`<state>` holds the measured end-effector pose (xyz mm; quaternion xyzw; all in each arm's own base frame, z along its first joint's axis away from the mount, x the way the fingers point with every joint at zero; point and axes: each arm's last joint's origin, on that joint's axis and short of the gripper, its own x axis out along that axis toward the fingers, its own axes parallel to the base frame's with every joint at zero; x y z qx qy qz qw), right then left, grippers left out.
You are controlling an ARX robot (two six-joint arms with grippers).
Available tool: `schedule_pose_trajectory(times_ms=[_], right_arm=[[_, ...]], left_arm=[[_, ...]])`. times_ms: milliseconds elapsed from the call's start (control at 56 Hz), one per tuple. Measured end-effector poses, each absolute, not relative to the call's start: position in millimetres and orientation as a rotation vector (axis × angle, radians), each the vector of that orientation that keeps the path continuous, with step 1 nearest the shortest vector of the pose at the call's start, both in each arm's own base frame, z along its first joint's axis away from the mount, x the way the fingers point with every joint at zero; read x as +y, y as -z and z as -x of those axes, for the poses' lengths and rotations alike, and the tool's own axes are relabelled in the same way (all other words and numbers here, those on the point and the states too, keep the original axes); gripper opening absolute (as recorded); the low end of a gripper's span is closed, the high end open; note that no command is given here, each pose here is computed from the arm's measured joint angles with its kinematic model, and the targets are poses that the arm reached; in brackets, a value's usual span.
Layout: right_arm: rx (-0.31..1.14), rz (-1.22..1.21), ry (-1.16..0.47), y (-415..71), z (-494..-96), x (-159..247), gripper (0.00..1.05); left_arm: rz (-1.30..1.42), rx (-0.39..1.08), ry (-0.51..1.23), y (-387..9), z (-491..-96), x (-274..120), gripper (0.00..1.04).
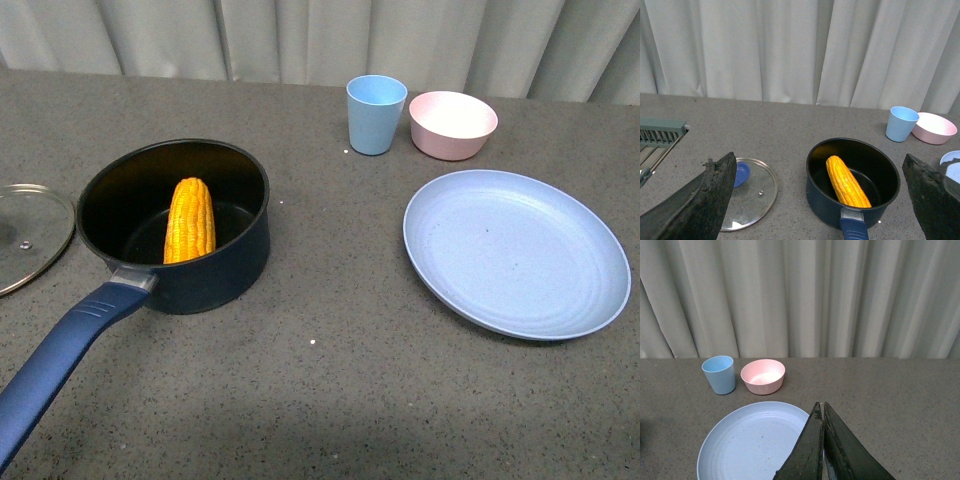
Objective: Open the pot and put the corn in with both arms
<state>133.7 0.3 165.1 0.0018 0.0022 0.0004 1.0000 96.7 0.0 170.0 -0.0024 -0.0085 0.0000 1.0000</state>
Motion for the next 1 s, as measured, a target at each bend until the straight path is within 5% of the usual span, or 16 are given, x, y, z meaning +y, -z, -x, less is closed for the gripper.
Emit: schedule_pose_trajectory(times_ms=[1000], right_arm=[[-0.007,-0.004,-0.002,-168,-107,0,0.01]], left_arm=[[0.005,-0.017,0.000,-170,-97,0,0.98]])
